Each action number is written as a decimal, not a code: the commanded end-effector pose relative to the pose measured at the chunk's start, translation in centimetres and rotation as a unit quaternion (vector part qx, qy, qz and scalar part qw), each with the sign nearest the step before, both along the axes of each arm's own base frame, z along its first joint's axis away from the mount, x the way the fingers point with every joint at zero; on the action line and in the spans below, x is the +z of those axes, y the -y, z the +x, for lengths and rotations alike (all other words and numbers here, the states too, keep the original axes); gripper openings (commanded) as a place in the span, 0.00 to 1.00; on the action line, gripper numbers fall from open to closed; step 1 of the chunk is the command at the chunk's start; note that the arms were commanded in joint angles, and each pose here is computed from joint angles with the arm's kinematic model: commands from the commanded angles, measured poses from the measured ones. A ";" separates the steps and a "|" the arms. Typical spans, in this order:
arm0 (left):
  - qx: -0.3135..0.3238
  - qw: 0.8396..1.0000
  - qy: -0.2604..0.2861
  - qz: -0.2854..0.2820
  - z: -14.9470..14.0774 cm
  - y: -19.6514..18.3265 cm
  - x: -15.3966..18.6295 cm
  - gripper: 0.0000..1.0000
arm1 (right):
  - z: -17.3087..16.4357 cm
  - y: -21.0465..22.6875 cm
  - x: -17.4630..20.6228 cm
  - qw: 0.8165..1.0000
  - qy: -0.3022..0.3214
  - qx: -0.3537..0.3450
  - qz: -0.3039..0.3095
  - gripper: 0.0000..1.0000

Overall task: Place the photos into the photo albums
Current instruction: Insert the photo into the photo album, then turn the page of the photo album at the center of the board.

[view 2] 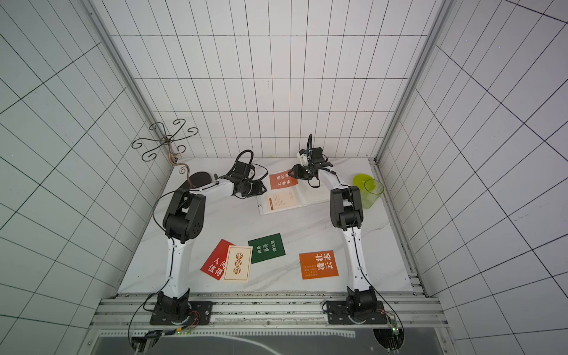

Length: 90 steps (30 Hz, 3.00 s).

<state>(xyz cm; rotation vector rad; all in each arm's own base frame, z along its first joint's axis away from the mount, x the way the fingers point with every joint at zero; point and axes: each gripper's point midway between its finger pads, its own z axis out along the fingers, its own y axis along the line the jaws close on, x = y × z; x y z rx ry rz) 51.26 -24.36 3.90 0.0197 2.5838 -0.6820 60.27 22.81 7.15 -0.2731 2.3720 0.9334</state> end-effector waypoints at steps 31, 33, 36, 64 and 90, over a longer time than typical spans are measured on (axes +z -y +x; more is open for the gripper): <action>0.011 0.999 -0.041 0.010 -1.7 -1.1 -1.4 0.51 | -0.4 -5.2 1.8 0.992 0.001 0.067 0.110 0.46; 0.010 0.999 -0.041 0.009 -1.7 -1.1 -1.4 0.51 | -0.4 -5.2 1.8 0.992 0.001 0.068 0.111 0.47; 0.010 0.999 -0.041 0.009 -1.7 -1.1 -1.3 0.51 | -0.4 -5.2 2.0 0.992 0.003 0.068 0.111 0.48; -0.023 0.994 0.094 -0.047 -3.1 1.0 11.0 0.53 | -3.7 10.2 7.7 0.971 0.020 -0.180 -0.153 0.74; -0.151 0.981 0.106 -0.055 -9.3 9.5 12.2 0.55 | -12.1 16.8 -2.0 0.926 -0.075 -0.232 -0.288 0.78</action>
